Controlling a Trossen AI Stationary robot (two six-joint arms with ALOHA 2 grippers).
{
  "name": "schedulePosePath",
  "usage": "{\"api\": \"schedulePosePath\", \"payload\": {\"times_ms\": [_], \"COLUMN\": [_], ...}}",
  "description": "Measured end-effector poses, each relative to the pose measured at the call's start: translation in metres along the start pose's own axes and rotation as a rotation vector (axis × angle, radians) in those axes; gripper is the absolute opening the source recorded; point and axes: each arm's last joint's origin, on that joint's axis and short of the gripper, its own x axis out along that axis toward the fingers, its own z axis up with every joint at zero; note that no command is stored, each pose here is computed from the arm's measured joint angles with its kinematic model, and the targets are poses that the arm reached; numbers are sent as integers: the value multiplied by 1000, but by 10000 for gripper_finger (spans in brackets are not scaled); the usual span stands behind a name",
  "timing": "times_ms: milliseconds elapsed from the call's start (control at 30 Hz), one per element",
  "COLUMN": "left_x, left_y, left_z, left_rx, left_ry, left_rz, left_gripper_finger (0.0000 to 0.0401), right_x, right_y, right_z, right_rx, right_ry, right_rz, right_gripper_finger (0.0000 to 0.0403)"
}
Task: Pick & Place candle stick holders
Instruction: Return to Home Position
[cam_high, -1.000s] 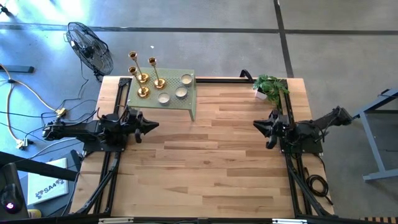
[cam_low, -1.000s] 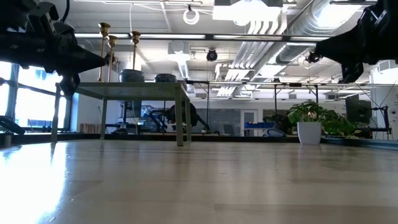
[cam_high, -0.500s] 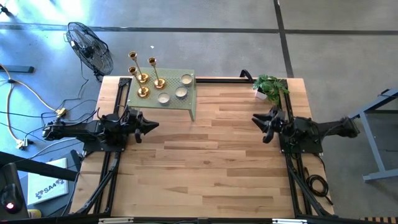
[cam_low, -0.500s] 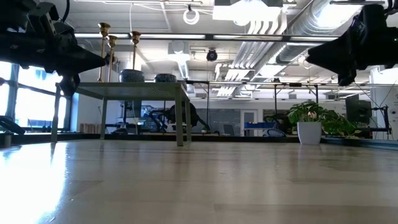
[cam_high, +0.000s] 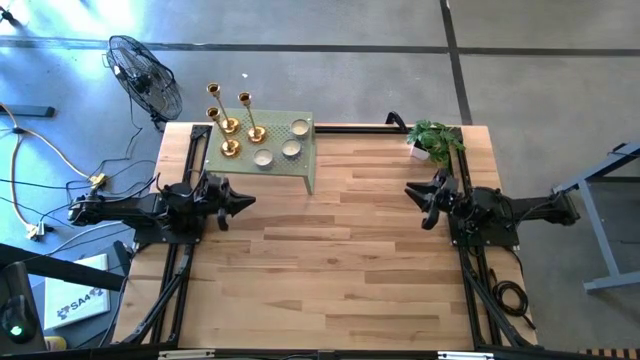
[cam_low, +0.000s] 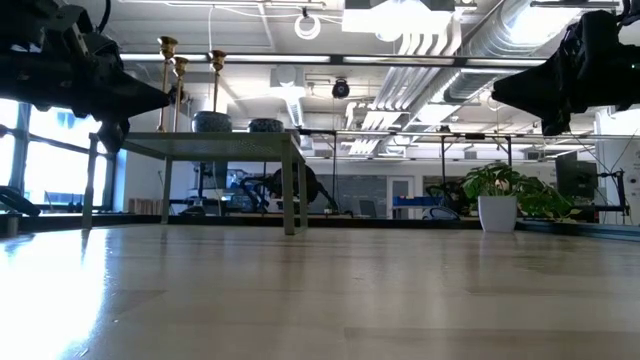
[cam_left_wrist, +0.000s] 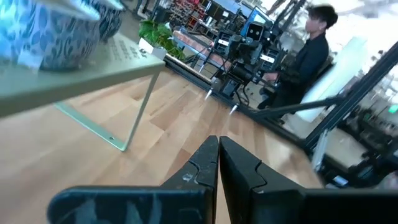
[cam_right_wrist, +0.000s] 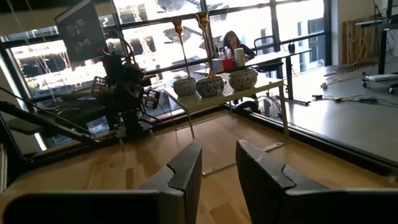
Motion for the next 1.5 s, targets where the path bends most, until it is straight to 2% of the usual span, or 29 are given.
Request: {"api": "schedulePosePath", "payload": {"times_ms": [233,400,467,667,1500], "left_x": [0,0,0,0,0], "left_y": [0,-1,-1,-1,-1], "left_z": [0,-2,-2,-2,-2], "left_rx": [162,407,453,454,453], "left_ry": [2,30,31,33,34], "left_rz": [-2,-56,-64,-69,-74], "left_gripper_finger": [12,12,12,12,12], "right_x": [0,0,0,0,0], "right_y": [0,0,0,0,0], "right_z": [0,0,0,0,0], "right_rx": [-100,-138,-155,-210,-213], "right_ry": [0,0,0,0,0], "right_rz": [-3,-3,-3,-3,-3], "right_gripper_finger": [95,95,96,94,99]}}
